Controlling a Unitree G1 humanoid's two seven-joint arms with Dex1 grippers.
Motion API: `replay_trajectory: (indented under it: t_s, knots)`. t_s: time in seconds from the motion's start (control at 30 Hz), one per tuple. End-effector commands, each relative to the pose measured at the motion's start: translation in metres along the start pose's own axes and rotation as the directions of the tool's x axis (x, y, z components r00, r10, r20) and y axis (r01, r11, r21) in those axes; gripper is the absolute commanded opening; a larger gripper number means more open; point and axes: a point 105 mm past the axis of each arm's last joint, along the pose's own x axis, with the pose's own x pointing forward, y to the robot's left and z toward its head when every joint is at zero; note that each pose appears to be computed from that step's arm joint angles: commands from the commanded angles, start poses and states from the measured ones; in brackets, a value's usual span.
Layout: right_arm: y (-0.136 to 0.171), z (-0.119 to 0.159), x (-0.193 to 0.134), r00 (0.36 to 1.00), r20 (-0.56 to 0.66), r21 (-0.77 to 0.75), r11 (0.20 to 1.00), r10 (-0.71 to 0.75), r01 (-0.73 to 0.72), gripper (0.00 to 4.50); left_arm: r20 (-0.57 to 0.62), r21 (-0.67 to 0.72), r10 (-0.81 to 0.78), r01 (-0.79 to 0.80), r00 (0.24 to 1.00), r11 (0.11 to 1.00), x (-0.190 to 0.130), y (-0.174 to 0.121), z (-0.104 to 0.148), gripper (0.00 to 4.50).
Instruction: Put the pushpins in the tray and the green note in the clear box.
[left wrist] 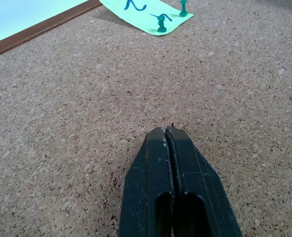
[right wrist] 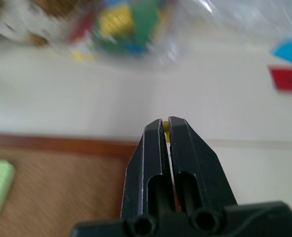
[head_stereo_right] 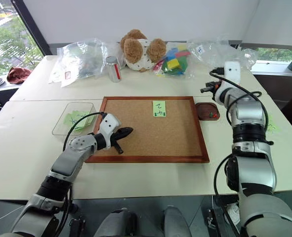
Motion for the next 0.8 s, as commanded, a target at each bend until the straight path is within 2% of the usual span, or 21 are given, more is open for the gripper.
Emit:
replay_trajectory:
  t_s: [0.03,0.27,0.63,0.73,0.8]
  knots:
    - [-0.004,0.000,-0.005,1.000,0.016,0.015,1.000,0.004,-0.004,0.07,-0.069,-0.022,-0.019,0.017,0.997,1.000,0.001,-0.006,-0.021,0.00]
    - [0.000,-0.025,-0.002,0.999,-0.036,0.052,0.998,0.024,-0.022,0.07,-0.069,-0.023,-0.019,0.018,0.997,1.000,0.000,-0.005,-0.022,0.00]
    - [-0.001,-0.039,-0.001,0.997,-0.077,0.074,0.997,0.027,-0.022,0.07,-0.067,-0.025,-0.016,0.014,0.998,1.000,-0.001,-0.005,-0.022,0.00]
    - [-0.001,-0.040,-0.001,0.996,-0.081,0.068,0.998,0.024,-0.018,0.89,-0.066,-0.026,-0.012,0.010,0.998,1.000,0.000,-0.004,-0.021,0.00]
    - [-0.002,-0.040,-0.002,0.996,-0.081,0.066,0.998,0.022,-0.016,1.85,-0.065,-0.026,-0.011,0.010,0.998,1.000,0.000,-0.004,-0.021,0.00]
